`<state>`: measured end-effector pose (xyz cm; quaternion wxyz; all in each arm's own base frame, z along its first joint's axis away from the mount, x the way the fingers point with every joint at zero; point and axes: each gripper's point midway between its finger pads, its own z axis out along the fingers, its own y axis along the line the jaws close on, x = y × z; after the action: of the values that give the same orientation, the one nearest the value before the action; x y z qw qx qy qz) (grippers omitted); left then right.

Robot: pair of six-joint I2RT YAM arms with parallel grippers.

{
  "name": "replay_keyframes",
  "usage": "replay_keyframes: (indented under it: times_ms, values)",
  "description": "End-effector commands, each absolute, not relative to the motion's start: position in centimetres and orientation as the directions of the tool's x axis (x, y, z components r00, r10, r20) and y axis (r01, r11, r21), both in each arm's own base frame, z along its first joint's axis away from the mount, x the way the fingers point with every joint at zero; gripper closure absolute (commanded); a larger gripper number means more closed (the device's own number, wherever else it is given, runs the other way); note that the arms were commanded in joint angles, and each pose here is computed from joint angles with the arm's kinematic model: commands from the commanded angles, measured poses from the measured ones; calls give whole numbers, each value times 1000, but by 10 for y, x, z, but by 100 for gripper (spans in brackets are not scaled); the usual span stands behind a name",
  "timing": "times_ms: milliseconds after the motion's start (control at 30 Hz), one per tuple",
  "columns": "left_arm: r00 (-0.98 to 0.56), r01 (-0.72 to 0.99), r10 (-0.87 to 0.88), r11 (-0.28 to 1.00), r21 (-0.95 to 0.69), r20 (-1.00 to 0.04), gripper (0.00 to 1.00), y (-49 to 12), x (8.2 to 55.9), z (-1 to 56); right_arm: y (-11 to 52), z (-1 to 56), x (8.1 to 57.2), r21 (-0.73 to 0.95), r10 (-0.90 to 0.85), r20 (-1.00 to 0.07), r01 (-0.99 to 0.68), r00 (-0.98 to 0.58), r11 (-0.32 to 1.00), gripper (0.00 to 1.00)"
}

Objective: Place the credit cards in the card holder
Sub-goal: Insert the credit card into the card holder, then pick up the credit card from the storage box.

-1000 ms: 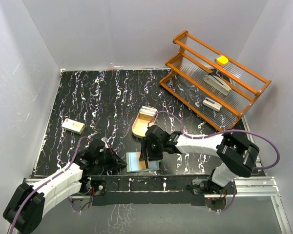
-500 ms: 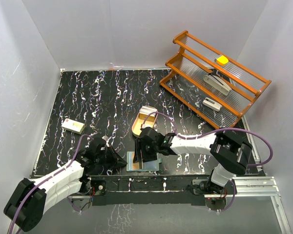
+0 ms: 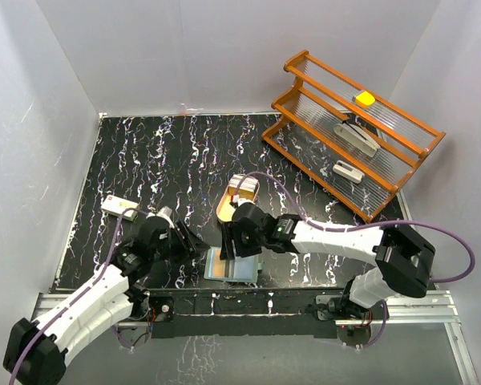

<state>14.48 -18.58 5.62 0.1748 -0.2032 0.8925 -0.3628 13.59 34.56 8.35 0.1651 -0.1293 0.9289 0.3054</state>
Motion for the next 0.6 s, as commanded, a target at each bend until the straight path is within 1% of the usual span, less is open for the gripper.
replay_keyframes:
  times_ms: [0,100,233,267,300,333,367,433,567]
  values:
    - [-818,-136,-481,694,-707,-315,47,-178,163,100,345,134,178,420,-135,-583,-440,-801,794,43]
    - [-799,-87,-463,720,-688,-383,41,-174,170,126,344,157,203,361,-145,-656,-476,-741,802,42]
    - [-785,-42,-426,761,-648,-450,34,-167,174,148,334,182,251,236,-155,-750,-479,-643,846,41]
    - [-779,-31,-421,766,-642,-464,30,-166,175,153,331,184,264,211,-160,-763,-476,-626,854,41]
    - [-775,-19,-414,770,-637,-478,21,-165,175,157,327,184,276,184,-174,-770,-475,-614,861,41]
    - [-772,-7,-407,774,-634,-488,16,-164,176,160,324,185,287,159,-185,-778,-474,-600,866,41]
    - [-771,4,-399,776,-630,-496,13,-164,175,163,322,185,296,129,-206,-785,-479,-585,868,41]
    - [-773,30,-377,781,-623,-510,2,-164,174,168,322,184,311,57,-260,-802,-501,-538,864,41]
    - [-775,93,-316,799,-594,-547,1,-163,171,174,322,171,332,-61,-374,-802,-559,-466,827,40]
